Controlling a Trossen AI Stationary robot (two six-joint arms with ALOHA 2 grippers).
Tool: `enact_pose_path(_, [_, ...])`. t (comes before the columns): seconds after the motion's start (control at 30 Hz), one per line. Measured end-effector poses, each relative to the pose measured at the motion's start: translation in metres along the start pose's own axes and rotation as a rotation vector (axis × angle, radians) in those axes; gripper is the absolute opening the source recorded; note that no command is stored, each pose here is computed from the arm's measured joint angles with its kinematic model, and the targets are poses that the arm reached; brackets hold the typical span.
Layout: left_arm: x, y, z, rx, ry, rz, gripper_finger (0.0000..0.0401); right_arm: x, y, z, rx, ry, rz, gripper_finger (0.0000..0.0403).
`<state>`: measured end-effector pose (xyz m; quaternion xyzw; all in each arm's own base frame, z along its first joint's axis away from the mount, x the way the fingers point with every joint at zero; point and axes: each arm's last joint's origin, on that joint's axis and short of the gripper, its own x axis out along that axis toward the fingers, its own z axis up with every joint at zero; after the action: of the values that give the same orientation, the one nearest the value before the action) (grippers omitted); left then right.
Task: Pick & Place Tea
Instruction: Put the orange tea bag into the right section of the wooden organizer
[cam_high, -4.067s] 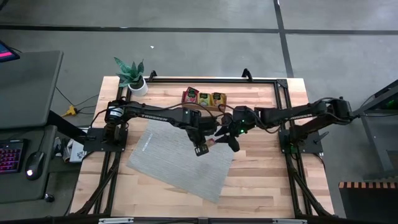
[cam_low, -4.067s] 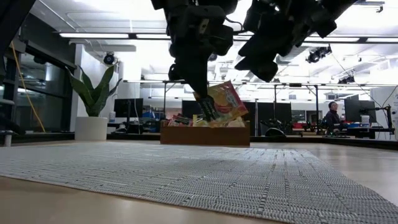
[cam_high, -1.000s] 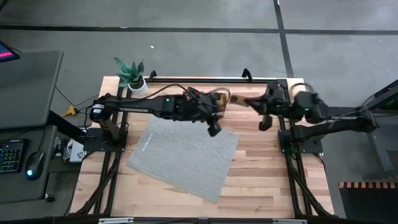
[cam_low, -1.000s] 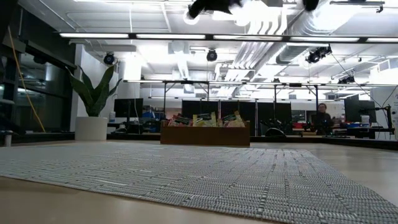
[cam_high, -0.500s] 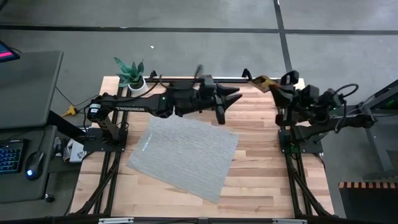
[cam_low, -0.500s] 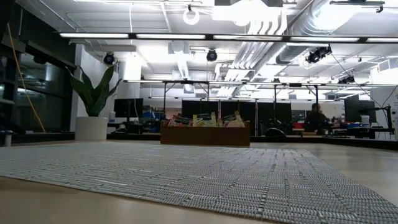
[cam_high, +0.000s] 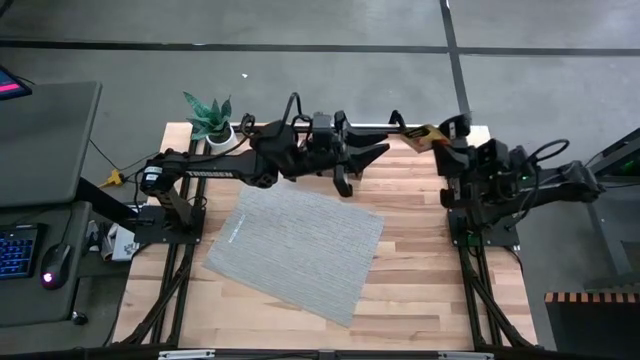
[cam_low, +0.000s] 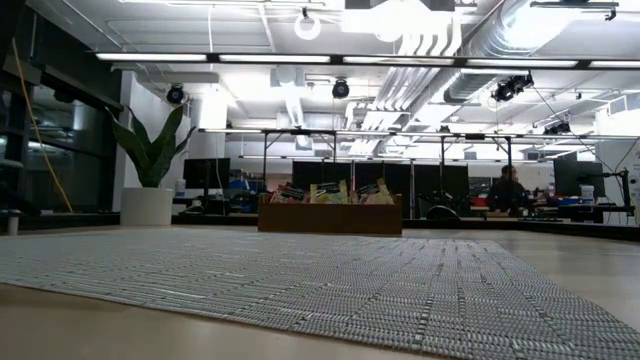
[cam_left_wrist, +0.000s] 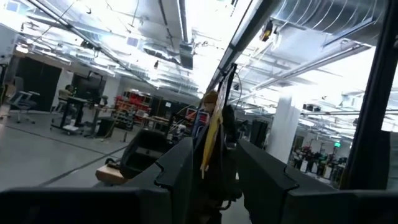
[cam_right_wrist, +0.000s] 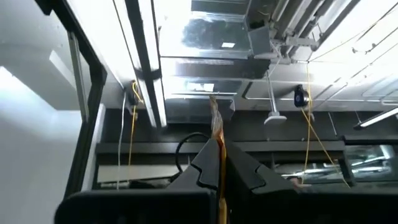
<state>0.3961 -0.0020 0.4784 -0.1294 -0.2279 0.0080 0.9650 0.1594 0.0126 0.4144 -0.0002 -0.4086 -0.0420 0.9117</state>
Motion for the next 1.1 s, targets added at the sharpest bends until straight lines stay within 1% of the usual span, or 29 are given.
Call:
enact_pose_path(0.17, [0.000, 0.000, 0.000, 0.000, 0.003, -0.011, 0.0122, 0.005, -0.001, -0.009, 0.025, -0.028, -0.005, 0.0000])
enact_pose_path(0.37, [0.000, 0.000, 0.000, 0.000, 0.004, -0.015, 0.0122, 0.008, -0.004, -0.016, 0.059, -0.027, 0.003, 0.0000])
enact_pose_path(0.57, [0.000, 0.000, 0.000, 0.006, 0.001, -0.002, 0.0122, 0.010, -0.003, -0.023, 0.081, -0.012, 0.011, 0.0000])
enact_pose_path(0.83, [0.000, 0.003, 0.000, 0.008, 0.003, 0.004, 0.0122, 0.013, -0.001, -0.041, 0.118, 0.041, 0.017, 0.0000])
enact_pose_path(0.97, [0.000, 0.003, -0.001, 0.009, 0.019, 0.011, 0.0122, 0.014, -0.001, -0.045, 0.116, 0.053, 0.013, 0.0000])
enact_pose_path(1.03, [0.000, 0.004, -0.003, 0.011, 0.032, 0.023, 0.0115, 0.014, -0.001, -0.043, 0.111, 0.038, 0.011, 0.0000])
enact_pose_path(1.1, [0.000, 0.004, -0.004, 0.011, 0.041, 0.026, 0.0094, 0.014, -0.003, -0.042, 0.107, 0.031, 0.006, 0.0000])
